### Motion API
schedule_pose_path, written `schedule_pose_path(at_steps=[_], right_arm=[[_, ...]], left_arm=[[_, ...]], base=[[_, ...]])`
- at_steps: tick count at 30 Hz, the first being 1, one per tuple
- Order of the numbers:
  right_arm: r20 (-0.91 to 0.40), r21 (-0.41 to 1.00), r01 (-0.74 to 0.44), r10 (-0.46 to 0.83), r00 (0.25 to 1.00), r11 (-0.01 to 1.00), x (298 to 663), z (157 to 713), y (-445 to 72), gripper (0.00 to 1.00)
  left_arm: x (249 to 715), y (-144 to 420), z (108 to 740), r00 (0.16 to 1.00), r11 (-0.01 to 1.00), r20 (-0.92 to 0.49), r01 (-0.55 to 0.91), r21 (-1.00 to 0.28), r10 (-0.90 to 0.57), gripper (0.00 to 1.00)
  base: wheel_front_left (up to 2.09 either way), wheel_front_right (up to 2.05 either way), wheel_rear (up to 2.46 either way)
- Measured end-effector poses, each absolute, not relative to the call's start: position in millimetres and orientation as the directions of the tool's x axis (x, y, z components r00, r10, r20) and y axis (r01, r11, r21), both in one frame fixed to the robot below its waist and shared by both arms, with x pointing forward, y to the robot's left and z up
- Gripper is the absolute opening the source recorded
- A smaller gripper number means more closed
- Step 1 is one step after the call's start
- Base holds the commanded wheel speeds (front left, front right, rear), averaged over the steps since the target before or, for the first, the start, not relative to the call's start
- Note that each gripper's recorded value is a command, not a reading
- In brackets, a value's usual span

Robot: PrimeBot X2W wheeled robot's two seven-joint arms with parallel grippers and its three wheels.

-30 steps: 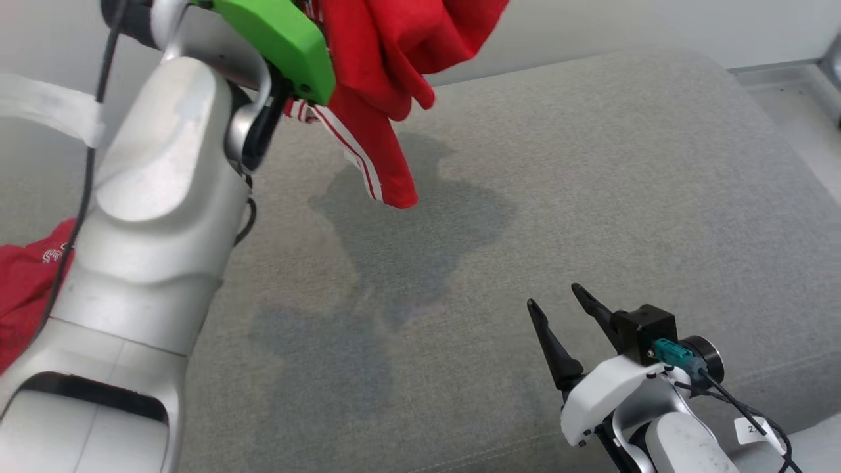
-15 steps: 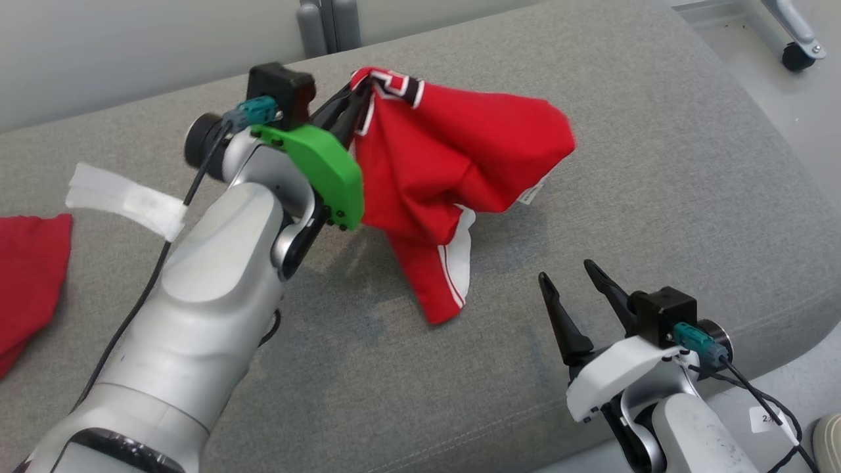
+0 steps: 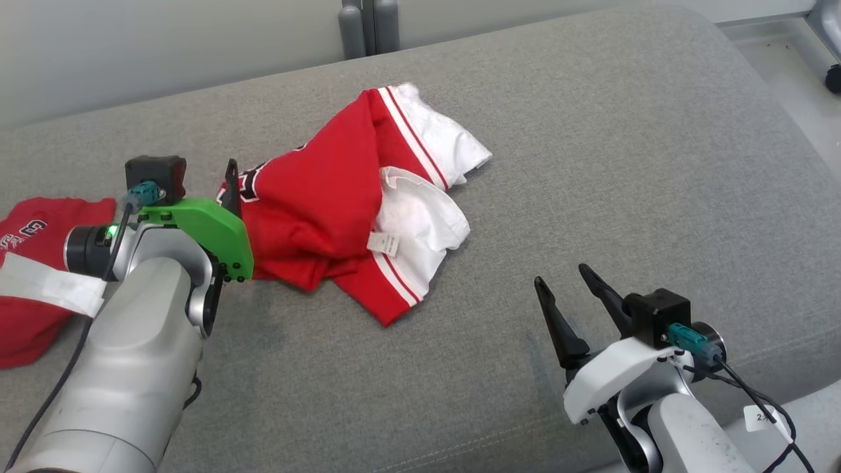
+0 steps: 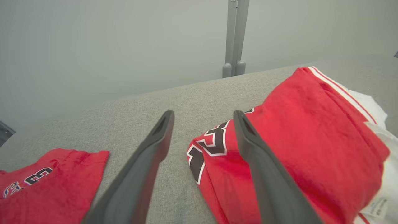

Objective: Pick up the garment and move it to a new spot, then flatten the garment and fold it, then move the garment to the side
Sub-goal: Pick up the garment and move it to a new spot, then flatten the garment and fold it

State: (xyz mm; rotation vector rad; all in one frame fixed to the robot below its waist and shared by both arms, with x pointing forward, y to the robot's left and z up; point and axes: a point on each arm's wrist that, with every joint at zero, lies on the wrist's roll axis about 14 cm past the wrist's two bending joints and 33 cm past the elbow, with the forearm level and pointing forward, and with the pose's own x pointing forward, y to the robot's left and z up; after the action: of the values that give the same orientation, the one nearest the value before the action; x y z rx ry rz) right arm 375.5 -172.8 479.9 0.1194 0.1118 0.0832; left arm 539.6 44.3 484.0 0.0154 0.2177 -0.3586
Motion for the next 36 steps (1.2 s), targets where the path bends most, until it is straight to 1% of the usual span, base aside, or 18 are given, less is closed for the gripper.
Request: schedule_pose_path(at_steps=[5,8,18,25,30,33,36], right_arm=[[-0.091,0.125,-0.084,0.096,0.991,0.989,375,485,-171,1.00],[-0.087,0.128,-0.089,0.100,0.991,0.988,372,487,-169,1.00],[-0.073,0.129,-0.083,0.093,0.993,0.988,357,494,-170,1.00],[-0.082,0.120,-0.030,0.040,0.996,0.992,347,494,-187,1.00],[-0.092,0.114,0.011,0.000,0.996,0.993,341,492,-199,1.00],[-0.105,0.111,0.041,-0.030,0.994,0.993,337,489,-208,1.00],[-0.119,0.110,0.076,-0.063,0.991,0.991,333,484,-217,1.00]], left_arm=[[529,51,488,0.916,0.936,-0.196,0.350,-0.029,-0.349,1.00],[518,40,494,0.901,0.917,-0.177,0.398,-0.026,-0.396,1.00],[465,-28,502,0.785,0.790,-0.160,0.611,0.048,-0.598,1.00],[444,-68,483,0.706,0.713,-0.226,0.698,0.061,-0.671,1.00],[444,-78,467,0.686,0.693,-0.275,0.716,0.088,-0.674,1.00],[453,-72,450,0.699,0.697,-0.329,0.702,0.147,-0.635,1.00],[462,-74,441,0.700,0.696,-0.355,0.699,0.163,-0.620,1.00]], base=[[0.00,0.00,0.00],[0.00,0.00,0.00],[0.00,0.00,0.00],[0.00,0.00,0.00],[0.00,0.00,0.00],[0.00,0.00,0.00],[0.00,0.00,0.00]])
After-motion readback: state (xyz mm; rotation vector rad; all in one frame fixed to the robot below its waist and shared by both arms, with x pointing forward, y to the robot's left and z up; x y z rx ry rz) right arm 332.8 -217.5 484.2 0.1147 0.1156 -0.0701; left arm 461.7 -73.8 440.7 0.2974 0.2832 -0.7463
